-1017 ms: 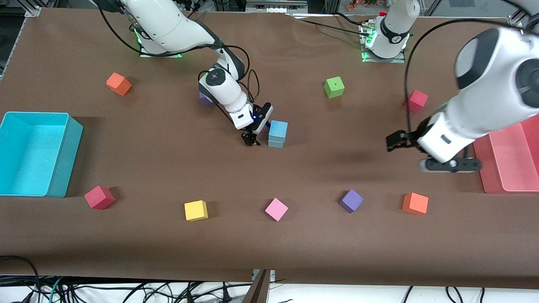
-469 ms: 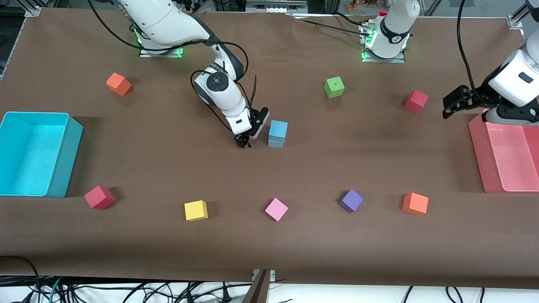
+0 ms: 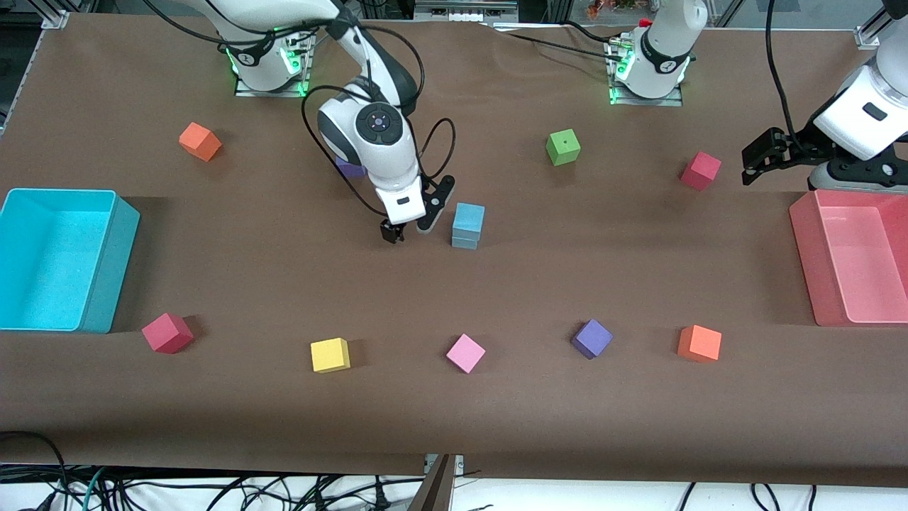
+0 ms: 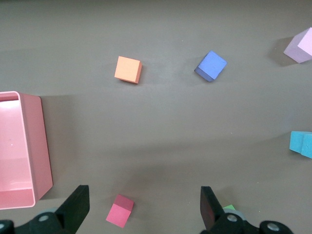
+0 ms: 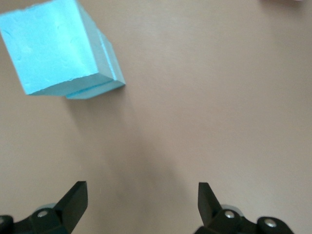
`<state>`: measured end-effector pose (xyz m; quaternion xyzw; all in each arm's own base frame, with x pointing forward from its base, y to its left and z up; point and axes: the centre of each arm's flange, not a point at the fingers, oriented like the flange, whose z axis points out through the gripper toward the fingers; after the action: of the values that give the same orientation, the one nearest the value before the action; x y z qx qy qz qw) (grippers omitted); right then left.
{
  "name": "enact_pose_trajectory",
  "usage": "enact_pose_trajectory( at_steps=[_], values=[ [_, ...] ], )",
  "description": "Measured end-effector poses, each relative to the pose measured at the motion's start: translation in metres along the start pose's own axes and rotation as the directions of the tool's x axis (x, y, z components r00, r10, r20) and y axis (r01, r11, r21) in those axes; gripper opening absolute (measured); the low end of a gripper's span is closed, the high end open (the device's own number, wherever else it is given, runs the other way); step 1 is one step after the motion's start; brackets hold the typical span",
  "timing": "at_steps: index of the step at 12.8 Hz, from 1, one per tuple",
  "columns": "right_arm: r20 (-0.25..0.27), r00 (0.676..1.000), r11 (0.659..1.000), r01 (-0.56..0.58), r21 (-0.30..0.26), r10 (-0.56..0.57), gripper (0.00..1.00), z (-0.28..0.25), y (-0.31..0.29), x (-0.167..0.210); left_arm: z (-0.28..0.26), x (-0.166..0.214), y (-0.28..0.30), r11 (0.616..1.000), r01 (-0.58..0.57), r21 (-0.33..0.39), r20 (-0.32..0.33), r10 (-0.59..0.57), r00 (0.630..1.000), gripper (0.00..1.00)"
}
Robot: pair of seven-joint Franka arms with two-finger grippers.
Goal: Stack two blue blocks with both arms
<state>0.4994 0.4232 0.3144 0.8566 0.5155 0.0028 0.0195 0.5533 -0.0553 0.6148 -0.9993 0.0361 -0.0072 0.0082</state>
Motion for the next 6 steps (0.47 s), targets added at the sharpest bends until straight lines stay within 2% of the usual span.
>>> enact_pose_trajectory(
  at_steps=[2,6],
  values=[
    [0.04,0.996,0.997,-0.076,0.021,0.075,1.0,-0.041,0.038,-0.004,0.002,0.0,0.0,1.0,0.001,0.0,0.004,-0.001,1.0,1.0],
    [0.009,0.969,0.969,-0.247,0.012,0.247,1.0,-0.071,0.144,-0.048,0.003,-0.001,-0.002,1.0,0.005,-0.004,0.012,-0.005,1.0,1.0]
  ],
)
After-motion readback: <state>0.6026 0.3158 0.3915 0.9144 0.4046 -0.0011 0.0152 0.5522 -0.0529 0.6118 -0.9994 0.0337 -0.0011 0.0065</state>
